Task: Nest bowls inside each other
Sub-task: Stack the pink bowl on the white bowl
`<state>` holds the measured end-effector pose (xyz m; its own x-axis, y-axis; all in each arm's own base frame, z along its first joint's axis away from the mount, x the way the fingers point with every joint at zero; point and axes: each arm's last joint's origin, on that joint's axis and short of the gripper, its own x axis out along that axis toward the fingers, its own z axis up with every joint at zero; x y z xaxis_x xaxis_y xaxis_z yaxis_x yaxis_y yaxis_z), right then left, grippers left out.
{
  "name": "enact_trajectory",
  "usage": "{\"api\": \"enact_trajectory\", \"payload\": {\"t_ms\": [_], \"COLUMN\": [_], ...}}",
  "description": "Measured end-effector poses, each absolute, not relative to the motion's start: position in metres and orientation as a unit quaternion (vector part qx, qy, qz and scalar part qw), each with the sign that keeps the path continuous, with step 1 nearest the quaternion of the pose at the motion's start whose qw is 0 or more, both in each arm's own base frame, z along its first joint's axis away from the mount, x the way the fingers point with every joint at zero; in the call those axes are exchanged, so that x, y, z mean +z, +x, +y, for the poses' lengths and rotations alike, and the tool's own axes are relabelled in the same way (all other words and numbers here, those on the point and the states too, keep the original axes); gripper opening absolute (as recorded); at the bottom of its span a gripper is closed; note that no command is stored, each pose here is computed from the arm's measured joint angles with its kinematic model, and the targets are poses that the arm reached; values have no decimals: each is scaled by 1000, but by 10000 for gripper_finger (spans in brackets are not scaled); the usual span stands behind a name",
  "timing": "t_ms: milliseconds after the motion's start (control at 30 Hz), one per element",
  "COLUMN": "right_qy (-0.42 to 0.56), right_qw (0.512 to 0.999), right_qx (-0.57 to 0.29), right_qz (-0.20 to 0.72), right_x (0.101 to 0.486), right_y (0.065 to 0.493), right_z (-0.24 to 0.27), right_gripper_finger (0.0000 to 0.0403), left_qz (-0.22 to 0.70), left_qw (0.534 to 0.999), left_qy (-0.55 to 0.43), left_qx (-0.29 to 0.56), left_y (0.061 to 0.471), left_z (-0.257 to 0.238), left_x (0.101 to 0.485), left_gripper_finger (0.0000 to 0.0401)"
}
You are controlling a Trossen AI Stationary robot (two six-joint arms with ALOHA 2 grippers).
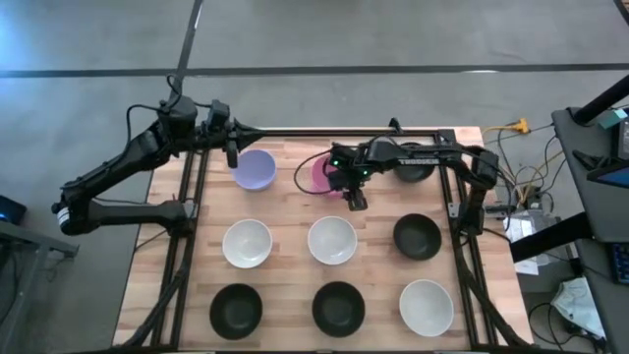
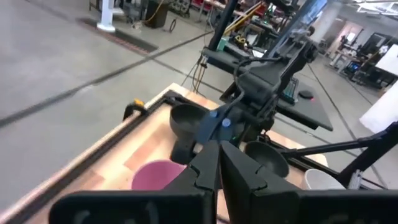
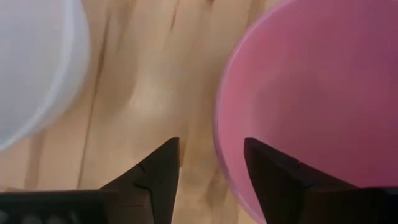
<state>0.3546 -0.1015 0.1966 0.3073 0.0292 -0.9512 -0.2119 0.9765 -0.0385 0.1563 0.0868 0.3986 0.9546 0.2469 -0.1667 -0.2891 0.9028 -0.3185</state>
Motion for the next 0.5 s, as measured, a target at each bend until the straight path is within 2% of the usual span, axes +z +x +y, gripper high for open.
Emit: {"api": "enact_trajectory", "payload": {"t_ms": [167,367,500], "right_qy": [-83,-87,-90], "right_qw": [788,796,805], "right_qx": [65,63,57], "right_qz": [607,596,584], "right_x": [181,189,202], "right_y": [358,357,355], "right_z": [-104,-103,-103], "right_gripper_finger": [127,25,12], "left_qz": [53,57,62], "left_qw": [972,971,970], "left_qy": [-184,-187,-189], "left_qx": [138,139,139], "left_y": [154,156,159], "left_z": [85,87,88], "left_x": [400,399,397], "left_gripper_finger": [0,0,0]}}
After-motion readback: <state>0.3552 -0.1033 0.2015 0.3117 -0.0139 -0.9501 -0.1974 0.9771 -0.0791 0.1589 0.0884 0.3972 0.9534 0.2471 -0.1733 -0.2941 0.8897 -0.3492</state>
